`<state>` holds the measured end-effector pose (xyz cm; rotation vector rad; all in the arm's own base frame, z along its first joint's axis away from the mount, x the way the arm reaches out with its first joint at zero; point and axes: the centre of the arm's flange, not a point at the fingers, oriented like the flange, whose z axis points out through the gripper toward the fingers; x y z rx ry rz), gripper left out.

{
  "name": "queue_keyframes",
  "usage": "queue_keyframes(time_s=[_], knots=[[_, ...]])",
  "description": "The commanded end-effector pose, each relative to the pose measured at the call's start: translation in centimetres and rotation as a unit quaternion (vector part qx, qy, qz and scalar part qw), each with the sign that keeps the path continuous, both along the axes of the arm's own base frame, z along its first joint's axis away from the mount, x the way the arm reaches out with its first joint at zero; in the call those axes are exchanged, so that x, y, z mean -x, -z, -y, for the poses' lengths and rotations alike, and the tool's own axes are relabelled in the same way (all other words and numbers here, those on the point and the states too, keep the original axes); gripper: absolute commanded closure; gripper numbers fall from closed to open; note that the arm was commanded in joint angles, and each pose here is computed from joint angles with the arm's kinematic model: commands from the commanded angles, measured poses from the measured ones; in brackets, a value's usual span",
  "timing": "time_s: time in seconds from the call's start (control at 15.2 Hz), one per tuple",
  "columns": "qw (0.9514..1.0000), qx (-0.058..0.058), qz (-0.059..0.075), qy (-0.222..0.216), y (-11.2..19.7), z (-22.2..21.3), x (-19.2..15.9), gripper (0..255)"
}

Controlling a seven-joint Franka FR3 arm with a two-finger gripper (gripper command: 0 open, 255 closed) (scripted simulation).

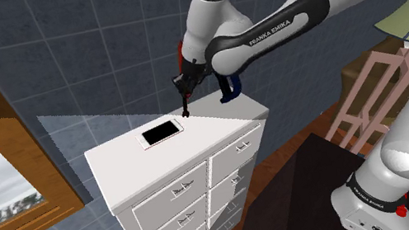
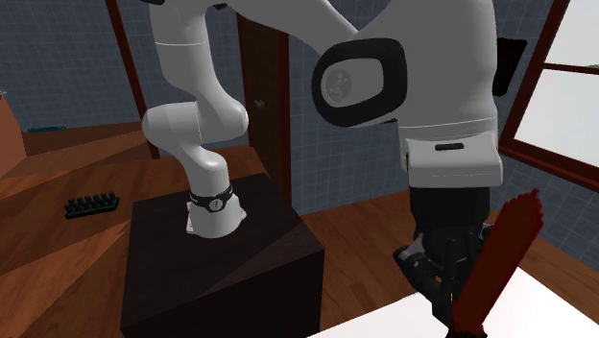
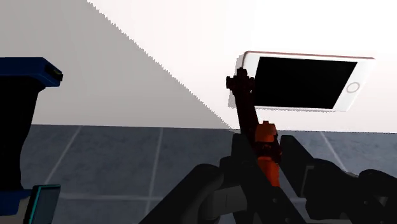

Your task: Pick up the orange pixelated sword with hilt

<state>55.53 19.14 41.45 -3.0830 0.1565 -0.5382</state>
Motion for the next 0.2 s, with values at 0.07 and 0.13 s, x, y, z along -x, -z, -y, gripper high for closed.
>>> queue_keyframes(time_s=[0.07, 0.13], knots=[[1.0, 0.0, 0.0, 0.0, -1.08, 0.11, -0.07, 255], [1.0, 0.0, 0.0, 0.0, -1.08, 0.11, -0.07, 255]])
